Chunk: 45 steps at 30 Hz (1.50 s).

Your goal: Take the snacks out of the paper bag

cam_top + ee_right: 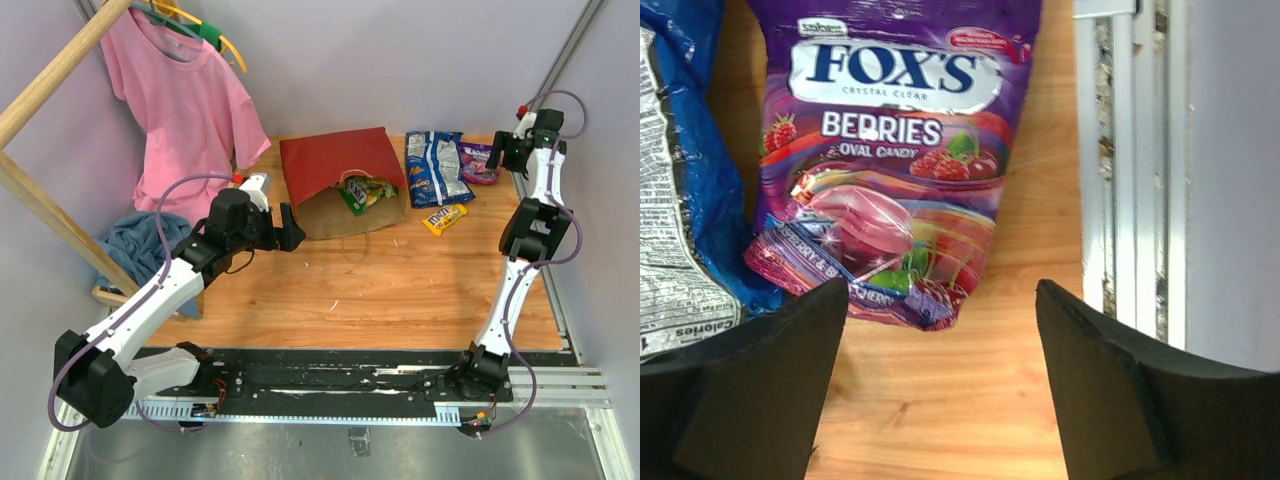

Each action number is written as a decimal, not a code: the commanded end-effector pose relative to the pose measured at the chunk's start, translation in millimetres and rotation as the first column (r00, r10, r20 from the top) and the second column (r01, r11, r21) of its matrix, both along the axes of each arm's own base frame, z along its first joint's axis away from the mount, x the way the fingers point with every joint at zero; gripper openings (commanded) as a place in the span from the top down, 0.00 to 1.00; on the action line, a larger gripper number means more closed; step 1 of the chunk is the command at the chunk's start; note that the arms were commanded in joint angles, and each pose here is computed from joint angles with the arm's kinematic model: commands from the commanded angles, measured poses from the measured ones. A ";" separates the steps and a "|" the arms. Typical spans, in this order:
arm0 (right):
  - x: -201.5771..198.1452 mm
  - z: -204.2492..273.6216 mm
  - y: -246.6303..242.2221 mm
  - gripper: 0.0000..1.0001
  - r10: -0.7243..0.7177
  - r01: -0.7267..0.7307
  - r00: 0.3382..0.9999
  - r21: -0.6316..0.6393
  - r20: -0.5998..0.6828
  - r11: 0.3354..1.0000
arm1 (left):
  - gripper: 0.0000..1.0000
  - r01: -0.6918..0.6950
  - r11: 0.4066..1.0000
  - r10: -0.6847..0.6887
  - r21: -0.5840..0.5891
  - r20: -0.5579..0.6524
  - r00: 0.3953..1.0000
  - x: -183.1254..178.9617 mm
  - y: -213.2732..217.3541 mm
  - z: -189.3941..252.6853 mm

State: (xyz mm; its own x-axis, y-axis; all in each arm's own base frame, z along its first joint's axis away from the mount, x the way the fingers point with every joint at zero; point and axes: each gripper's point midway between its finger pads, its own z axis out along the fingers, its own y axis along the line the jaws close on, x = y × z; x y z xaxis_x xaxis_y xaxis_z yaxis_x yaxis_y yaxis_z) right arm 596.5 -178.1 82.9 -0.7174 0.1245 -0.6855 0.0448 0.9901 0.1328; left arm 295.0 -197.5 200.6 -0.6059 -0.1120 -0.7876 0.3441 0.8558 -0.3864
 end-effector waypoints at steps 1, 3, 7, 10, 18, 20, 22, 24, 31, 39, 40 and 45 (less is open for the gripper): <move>4.9 60.3 -11.4 0.21 -0.110 0.123 0.986 -0.102 0.122 0.987 | 0.00 -0.021 0.999 0.022 -0.032 0.032 0.999 4.0 1.3 17.6; -0.1 80.4 -3.2 0.22 -0.133 0.151 0.976 -0.098 0.173 0.984 | 0.00 -0.022 0.999 0.024 -0.040 0.033 0.999 3.1 1.0 16.5; 1.9 71.0 14.6 0.41 -0.165 0.173 0.971 -0.028 0.174 0.985 | 0.00 -0.013 0.999 0.015 -0.053 0.024 1.000 2.4 -2.0 13.2; 13.2 48.8 26.3 0.61 -0.162 0.156 0.979 0.065 0.121 0.986 | 0.00 -0.017 0.998 0.018 -0.052 0.025 1.000 0.3 -0.1 13.7; 13.6 -30.9 31.1 0.65 -0.207 0.206 0.978 0.145 -0.007 0.968 | 0.00 -0.067 0.997 0.068 -0.032 0.043 0.997 -6.7 14.8 13.1; 11.4 -42.6 26.0 0.65 -0.219 0.220 0.975 0.134 -0.025 0.966 | 0.00 -0.070 0.997 0.071 -0.027 0.039 0.997 -7.3 15.9 11.5; 9.1 -50.7 20.4 0.65 -0.228 0.232 0.973 0.136 -0.043 0.963 | 0.00 -0.074 0.997 0.074 -0.021 0.039 0.996 -6.9 16.9 10.6; 7.6 -54.4 13.7 0.65 -0.236 0.241 0.970 0.136 -0.055 0.961 | 0.00 -0.074 0.997 0.075 -0.021 0.041 0.996 -6.3 16.9 11.2; 17.9 -37.7 5.7 0.62 -0.176 0.175 0.984 0.119 -0.003 0.977 | 0.00 -0.065 0.998 0.066 -0.020 0.035 0.997 -3.0 13.5 9.5; 34.1 67.7 31.7 0.40 -0.083 0.053 0.971 0.135 0.225 0.989 | 0.00 -0.064 0.997 0.066 -0.039 0.050 0.997 -4.0 12.7 18.3; 32.6 85.9 36.7 0.36 -0.075 0.039 0.962 0.141 0.263 0.989 | 0.00 -0.064 0.997 0.066 -0.041 0.053 0.996 -4.4 13.0 19.5; 9.0 154.5 58.0 0.00 -0.142 0.051 0.908 0.231 0.394 0.972 | 0.00 -0.065 0.996 0.068 -0.055 0.056 0.996 -6.2 12.8 18.4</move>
State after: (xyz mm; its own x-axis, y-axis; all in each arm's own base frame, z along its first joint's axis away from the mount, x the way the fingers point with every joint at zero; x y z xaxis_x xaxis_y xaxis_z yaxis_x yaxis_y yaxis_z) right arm 610.5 -138.9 128.0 -0.5780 0.3225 -0.7496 0.1109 0.9411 0.3194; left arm 288.4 -185.8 210.0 -0.5768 -0.1649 -0.8000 0.3034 0.8661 -0.3973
